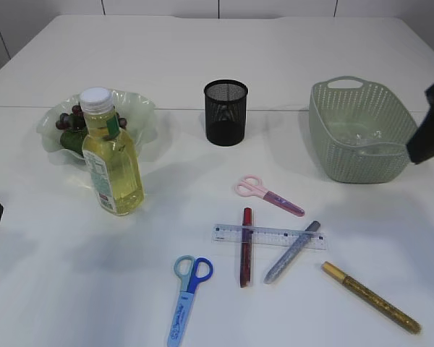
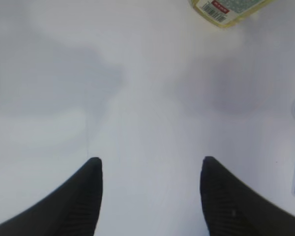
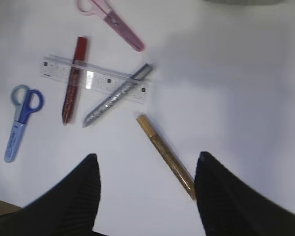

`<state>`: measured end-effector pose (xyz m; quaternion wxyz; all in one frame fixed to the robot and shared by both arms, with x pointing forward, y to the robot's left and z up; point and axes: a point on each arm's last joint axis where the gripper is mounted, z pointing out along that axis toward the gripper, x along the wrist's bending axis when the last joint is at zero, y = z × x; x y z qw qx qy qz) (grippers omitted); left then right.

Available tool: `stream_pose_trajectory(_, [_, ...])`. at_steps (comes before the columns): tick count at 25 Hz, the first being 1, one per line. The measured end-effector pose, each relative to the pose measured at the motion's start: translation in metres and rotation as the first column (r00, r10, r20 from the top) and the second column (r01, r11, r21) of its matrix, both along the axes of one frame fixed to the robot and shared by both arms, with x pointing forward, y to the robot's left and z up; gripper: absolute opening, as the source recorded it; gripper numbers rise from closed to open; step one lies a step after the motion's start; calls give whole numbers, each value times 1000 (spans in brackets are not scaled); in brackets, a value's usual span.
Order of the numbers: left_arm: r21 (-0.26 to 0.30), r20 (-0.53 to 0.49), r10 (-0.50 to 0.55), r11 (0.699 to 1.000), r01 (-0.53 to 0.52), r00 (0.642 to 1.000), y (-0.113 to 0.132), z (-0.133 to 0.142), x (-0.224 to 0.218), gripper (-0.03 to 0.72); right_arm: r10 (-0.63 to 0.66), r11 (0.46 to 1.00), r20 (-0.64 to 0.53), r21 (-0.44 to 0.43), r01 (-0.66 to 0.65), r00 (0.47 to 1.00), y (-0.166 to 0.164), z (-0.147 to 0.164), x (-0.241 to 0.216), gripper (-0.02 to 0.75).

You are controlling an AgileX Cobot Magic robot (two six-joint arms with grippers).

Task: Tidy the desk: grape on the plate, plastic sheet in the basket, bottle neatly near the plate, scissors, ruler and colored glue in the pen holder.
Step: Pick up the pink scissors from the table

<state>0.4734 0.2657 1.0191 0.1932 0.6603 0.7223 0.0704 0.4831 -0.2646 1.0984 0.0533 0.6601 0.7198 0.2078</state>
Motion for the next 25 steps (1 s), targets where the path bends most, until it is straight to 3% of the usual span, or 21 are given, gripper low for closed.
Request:
stream_pose_trajectory(7, [0,-38,-5,1000,5,999,0,-1,-3,456,176,984,-56,-11,-177,983,58,-14,61,479])
stream_pose_trajectory(15, [1,-54,-7,1000,7,999,0,-2,-5,456,340,922,-151,-144,-361,928,115,-59,136,479])
stream_pose_trajectory(19, [5,-51,-18,1000,18,999,0,-2,-5,455,394,895,-164,-154,-418,904,127,-82,162,478])
stream_pose_trajectory(25, [8,-43,-27,1000,28,999,0,-2,-4,438,525,814,-170,-186,-550,834,135,-105,185,478])
